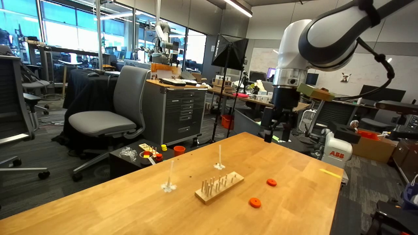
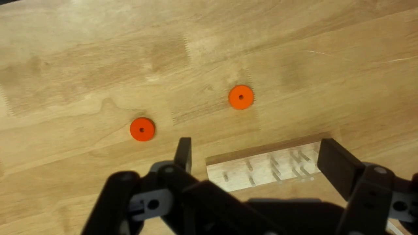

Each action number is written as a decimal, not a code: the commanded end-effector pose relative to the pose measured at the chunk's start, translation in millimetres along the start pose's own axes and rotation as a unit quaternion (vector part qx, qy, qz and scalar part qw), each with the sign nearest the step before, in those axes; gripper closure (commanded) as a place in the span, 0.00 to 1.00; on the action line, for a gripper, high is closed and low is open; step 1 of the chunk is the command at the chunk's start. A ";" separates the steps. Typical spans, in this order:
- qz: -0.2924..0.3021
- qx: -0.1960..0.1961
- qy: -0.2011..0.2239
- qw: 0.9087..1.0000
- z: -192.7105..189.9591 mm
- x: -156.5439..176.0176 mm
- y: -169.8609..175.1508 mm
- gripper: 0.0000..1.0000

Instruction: Pick up the orange ring on the left and place it on the wooden stand

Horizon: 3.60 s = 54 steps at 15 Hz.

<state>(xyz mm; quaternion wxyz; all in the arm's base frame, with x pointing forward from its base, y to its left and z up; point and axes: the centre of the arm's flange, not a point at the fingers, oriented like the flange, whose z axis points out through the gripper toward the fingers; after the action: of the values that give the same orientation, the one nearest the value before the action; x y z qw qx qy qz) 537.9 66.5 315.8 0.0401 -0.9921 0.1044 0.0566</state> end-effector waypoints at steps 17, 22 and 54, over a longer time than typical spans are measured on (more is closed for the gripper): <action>0.041 -0.087 -0.049 0.994 126.0 54.4 -15.5 0.00; 0.022 -0.122 -0.057 0.991 162.9 54.6 -18.5 0.00; -0.089 -0.084 -0.047 0.991 215.8 24.4 -48.5 0.00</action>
<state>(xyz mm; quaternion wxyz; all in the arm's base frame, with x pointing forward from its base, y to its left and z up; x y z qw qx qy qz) 555.8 122.8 103.5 -0.0419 -0.9918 0.0242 0.1185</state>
